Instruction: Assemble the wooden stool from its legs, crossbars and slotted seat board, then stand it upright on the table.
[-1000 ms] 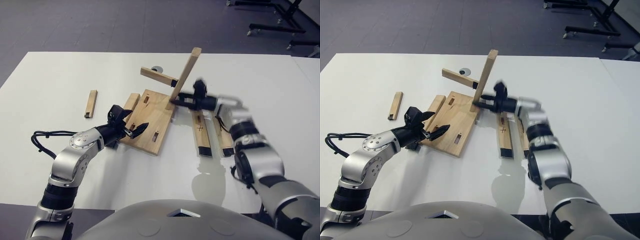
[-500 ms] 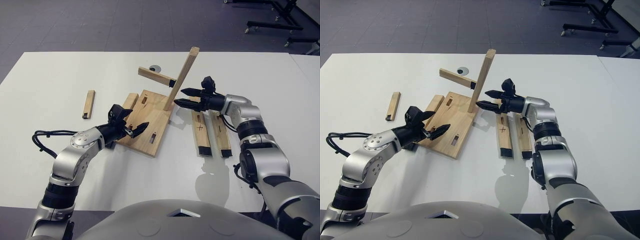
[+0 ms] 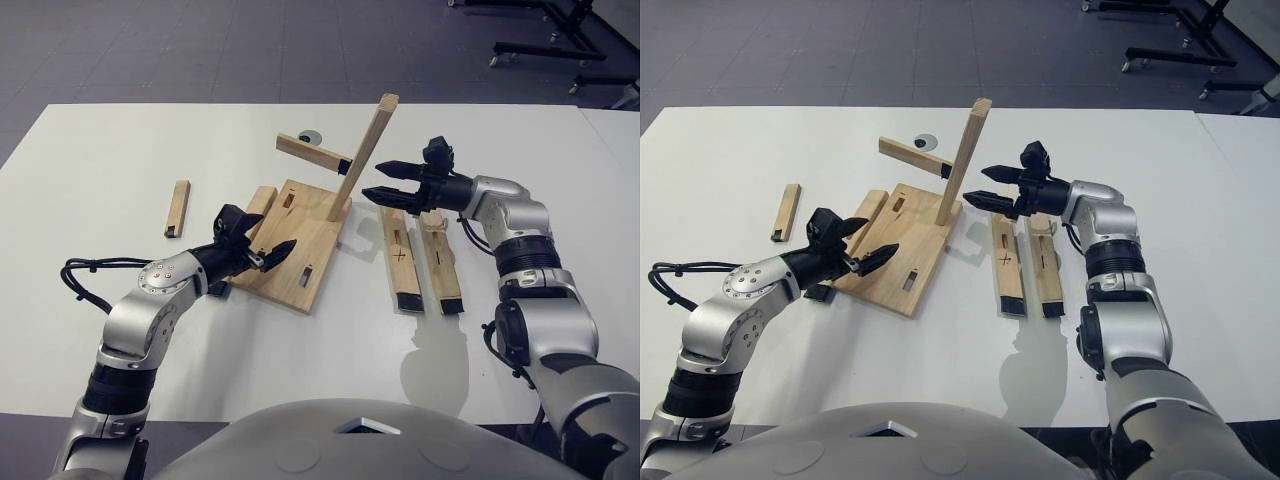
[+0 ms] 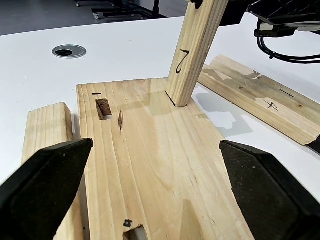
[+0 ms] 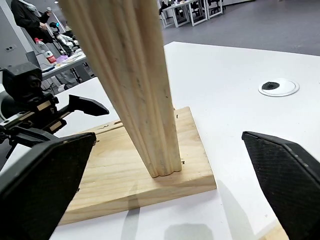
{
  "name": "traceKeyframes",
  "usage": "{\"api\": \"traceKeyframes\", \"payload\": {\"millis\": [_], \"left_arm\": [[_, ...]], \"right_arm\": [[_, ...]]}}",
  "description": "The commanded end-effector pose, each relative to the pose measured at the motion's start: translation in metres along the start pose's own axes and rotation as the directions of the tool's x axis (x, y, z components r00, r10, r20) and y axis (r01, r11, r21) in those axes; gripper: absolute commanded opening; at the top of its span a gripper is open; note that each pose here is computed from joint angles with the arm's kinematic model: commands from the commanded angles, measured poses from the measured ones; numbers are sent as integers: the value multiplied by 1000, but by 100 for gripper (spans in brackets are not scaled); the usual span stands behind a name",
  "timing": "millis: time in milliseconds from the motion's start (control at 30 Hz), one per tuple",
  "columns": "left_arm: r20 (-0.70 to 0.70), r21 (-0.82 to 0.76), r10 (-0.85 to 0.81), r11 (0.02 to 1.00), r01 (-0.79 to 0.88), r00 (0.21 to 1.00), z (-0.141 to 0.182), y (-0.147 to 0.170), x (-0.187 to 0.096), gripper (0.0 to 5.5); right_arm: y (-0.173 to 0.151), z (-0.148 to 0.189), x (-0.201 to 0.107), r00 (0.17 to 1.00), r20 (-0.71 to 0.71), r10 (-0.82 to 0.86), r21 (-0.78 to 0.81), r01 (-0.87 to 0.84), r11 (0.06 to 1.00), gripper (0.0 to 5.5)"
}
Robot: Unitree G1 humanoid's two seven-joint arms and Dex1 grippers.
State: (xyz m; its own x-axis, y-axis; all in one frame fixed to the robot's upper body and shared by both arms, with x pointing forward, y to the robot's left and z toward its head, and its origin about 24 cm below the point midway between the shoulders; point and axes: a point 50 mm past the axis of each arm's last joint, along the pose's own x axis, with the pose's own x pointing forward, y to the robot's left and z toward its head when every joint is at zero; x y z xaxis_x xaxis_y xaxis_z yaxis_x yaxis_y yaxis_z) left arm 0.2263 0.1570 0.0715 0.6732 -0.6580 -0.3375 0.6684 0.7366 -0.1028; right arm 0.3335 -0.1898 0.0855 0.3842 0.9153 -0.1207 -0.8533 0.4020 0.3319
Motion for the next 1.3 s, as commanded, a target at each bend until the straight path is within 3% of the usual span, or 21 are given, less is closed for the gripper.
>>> {"api": "traceKeyframes", "payload": {"millis": [33, 400, 700, 1000, 1300], "left_arm": [[-8, 12, 9, 1000, -9, 1000, 2, 3, -2, 465], [9, 16, 7, 1000, -7, 1000, 7, 5, 0, 465], [20, 20, 1, 1000, -1, 1000, 11, 4, 4, 465], [-15, 71, -13, 997, 14, 1000, 15, 16, -16, 465], [-75, 246, 56, 969, -36, 996, 23, 46, -33, 465]], "right_arm": [[4, 1, -3, 999, 40, -3, 10, 3, 1000, 539], [11, 22, -6, 988, 156, -15, 8, 14, 1000, 539], [20, 22, 8, 990, 144, 13, 9, -15, 1000, 539], [22, 20, -34, 995, 92, -46, -12, 47, 999, 539], [33, 50, -59, 964, 249, -92, -16, 99, 995, 539]]}}
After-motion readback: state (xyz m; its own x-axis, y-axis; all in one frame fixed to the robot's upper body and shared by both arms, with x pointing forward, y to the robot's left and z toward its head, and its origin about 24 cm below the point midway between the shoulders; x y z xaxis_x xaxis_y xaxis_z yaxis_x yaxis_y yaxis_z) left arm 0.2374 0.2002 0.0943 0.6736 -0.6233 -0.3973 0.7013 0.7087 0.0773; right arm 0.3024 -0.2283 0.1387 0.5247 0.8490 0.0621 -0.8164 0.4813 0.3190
